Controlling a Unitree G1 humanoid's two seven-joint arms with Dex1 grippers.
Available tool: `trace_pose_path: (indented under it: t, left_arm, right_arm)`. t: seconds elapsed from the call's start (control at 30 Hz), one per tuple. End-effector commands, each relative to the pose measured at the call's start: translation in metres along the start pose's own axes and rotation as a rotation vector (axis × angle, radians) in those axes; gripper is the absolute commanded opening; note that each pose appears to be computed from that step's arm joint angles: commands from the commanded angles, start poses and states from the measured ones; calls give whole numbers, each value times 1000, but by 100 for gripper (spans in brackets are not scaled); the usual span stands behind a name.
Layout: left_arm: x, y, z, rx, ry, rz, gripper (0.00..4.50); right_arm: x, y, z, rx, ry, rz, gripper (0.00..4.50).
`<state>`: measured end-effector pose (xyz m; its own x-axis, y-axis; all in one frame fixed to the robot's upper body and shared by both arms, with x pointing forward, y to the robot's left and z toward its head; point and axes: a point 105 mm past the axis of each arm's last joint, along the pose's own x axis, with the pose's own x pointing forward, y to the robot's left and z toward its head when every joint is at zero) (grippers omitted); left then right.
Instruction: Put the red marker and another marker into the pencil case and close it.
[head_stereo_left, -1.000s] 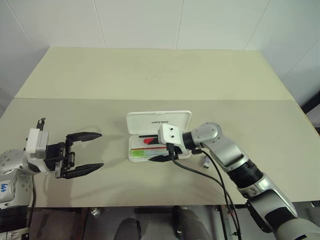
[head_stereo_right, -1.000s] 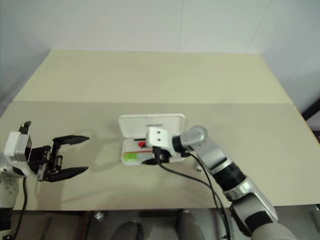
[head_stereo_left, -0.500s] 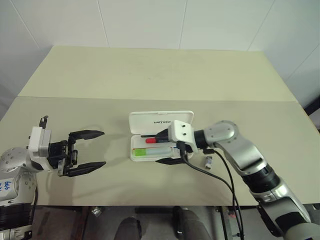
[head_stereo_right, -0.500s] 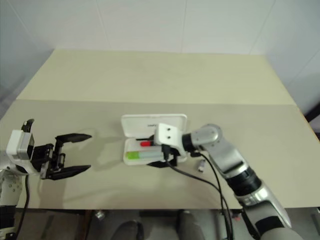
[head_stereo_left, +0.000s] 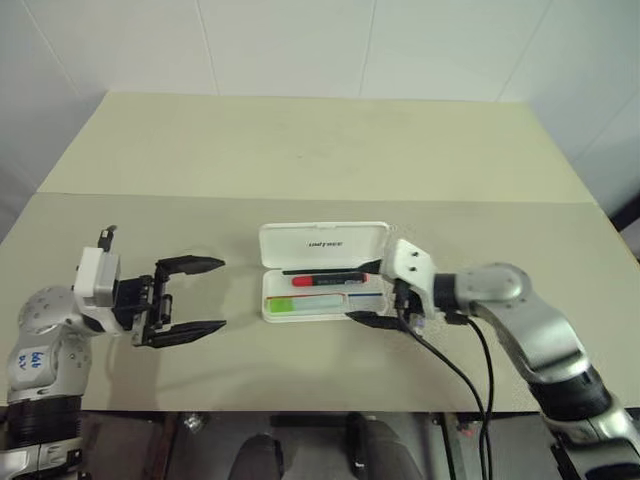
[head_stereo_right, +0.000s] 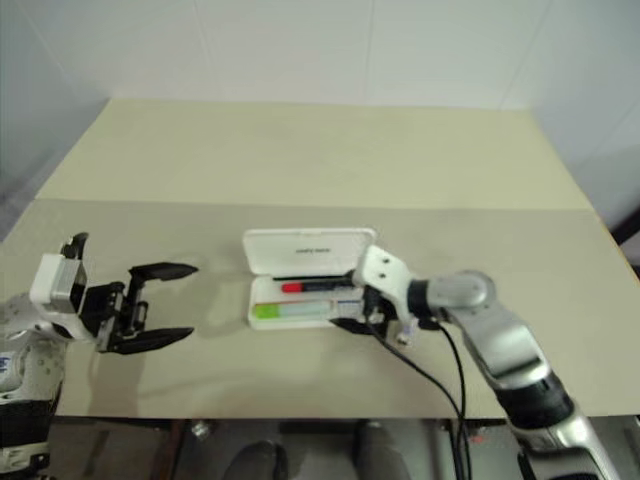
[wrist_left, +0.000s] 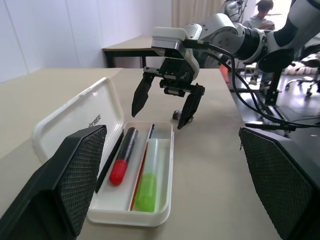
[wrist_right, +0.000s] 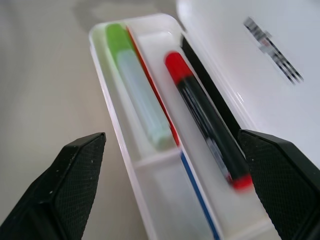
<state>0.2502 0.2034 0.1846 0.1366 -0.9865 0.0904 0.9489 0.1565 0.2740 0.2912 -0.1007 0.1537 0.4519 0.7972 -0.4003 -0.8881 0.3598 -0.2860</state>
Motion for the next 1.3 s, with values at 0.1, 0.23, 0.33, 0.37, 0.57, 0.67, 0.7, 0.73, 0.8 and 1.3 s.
trace_pose_path:
  t: [0.1, 0.23, 0.33, 0.37, 0.57, 0.67, 0.7, 0.73, 0.8, 1.3]
  left_arm:
    - [6, 2, 4, 13, -28, -41, 450]
    - [11, 6, 1, 2, -37, -71, 450]
    - [15, 8, 0, -1, -52, -92, 450]
    - [17, 9, -1, -3, -58, -101, 450]
    - [22, 13, -4, -18, -78, -142, 450]
    - [22, 14, -5, -20, -78, -147, 450]
    - [22, 15, -5, -21, -82, -147, 450]
    - [22, 15, -4, -21, -85, -147, 450]
    - [22, 15, -5, -22, -81, -148, 450]
    - [20, 8, -7, -20, -74, -127, 450]
  right_arm:
    - [-37, -7, 2, 43, 22, -191, 448]
    - [-56, 1, -14, 102, 93, -273, 448]
    - [-61, 5, -19, 138, 125, -314, 448]
    - [-62, 6, -21, 150, 137, -329, 448]
    - [-52, 20, -30, 235, 177, -393, 448]
    - [-48, 24, -32, 268, 192, -420, 448]
    - [-47, 25, -34, 283, 201, -431, 448]
    - [-46, 26, -36, 293, 210, -439, 448]
    - [-45, 27, -38, 321, 221, -457, 448]
    - [-47, 24, -77, 534, 326, -605, 448]
